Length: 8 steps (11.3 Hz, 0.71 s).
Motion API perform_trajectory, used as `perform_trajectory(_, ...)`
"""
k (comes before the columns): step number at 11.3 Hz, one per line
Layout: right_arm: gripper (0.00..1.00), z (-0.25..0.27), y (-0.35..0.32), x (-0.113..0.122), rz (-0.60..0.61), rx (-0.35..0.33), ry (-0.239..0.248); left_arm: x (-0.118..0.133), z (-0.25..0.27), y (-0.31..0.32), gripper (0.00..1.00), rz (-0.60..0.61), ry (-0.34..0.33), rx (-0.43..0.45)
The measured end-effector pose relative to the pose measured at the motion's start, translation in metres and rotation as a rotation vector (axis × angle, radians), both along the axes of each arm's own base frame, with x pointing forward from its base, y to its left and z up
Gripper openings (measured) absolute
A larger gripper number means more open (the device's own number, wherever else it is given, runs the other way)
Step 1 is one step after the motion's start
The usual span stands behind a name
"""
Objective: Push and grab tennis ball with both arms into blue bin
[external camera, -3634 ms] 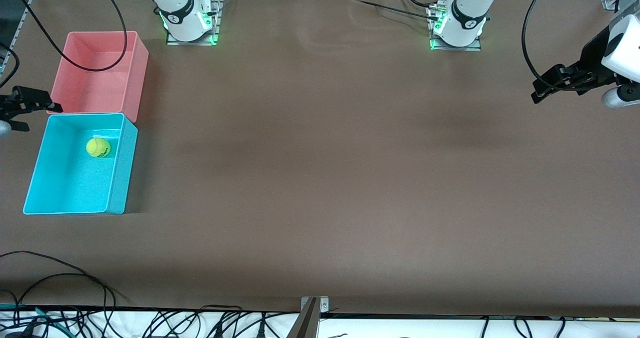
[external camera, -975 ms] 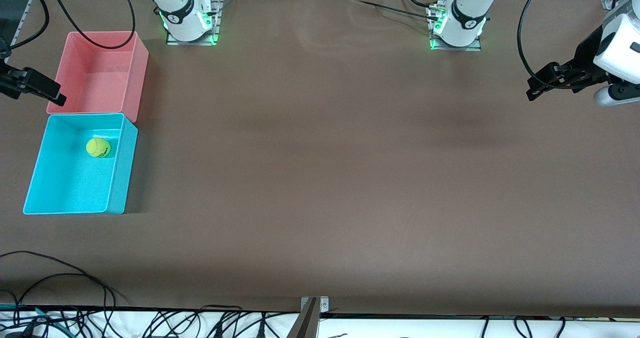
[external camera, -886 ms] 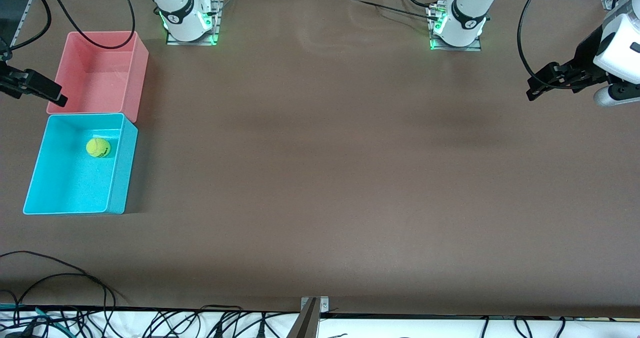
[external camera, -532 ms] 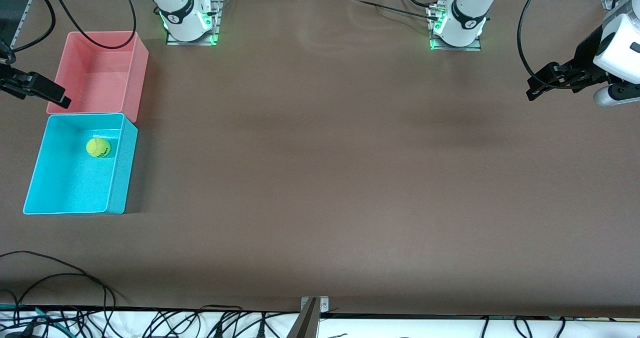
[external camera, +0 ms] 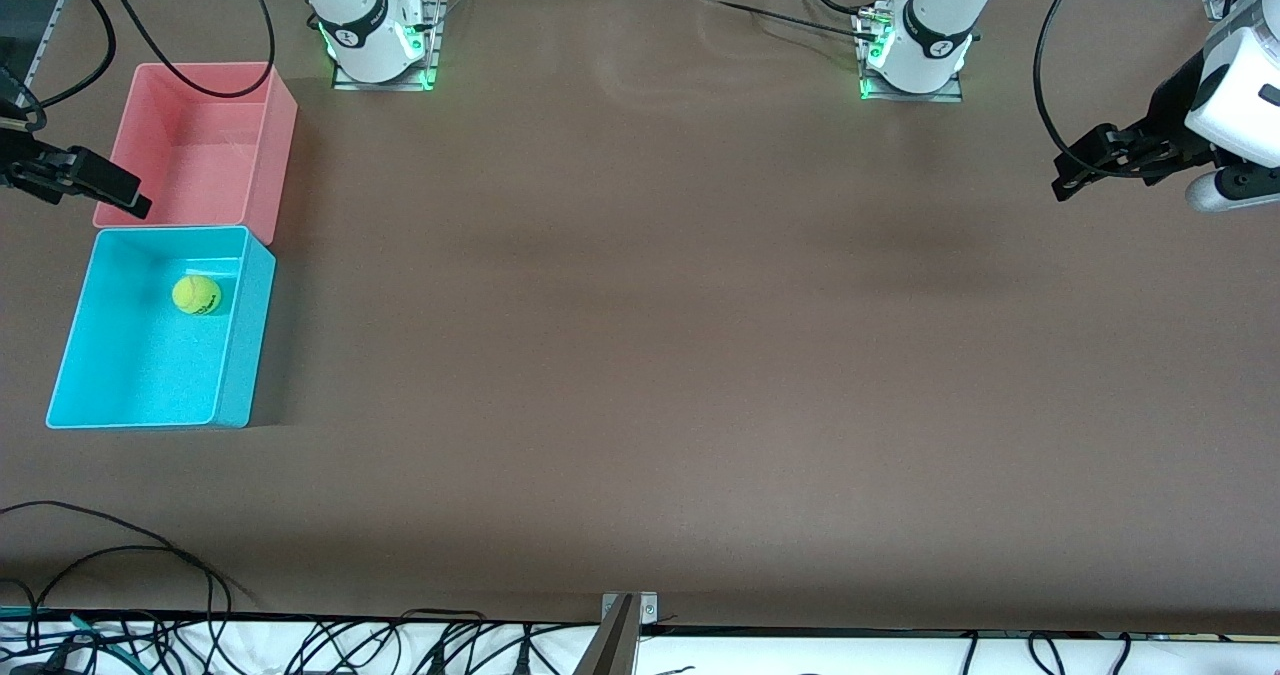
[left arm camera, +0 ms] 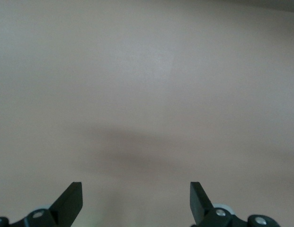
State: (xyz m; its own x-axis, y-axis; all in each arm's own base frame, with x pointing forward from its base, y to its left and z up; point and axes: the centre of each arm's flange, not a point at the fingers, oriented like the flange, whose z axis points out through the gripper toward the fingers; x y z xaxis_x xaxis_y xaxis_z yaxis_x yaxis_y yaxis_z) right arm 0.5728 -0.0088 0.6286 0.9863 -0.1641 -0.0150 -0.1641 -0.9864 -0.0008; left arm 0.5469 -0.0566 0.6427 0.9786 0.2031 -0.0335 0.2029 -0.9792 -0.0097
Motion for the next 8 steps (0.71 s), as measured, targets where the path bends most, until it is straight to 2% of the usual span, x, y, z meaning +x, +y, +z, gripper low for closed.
perform_trajectory(8, 1.0, 0.0002, -0.0002, 0.0003, 0.015, 0.004, -0.003, 0.0, 0.0, 0.0, 1.0, 0.0, 0.0, 0.0)
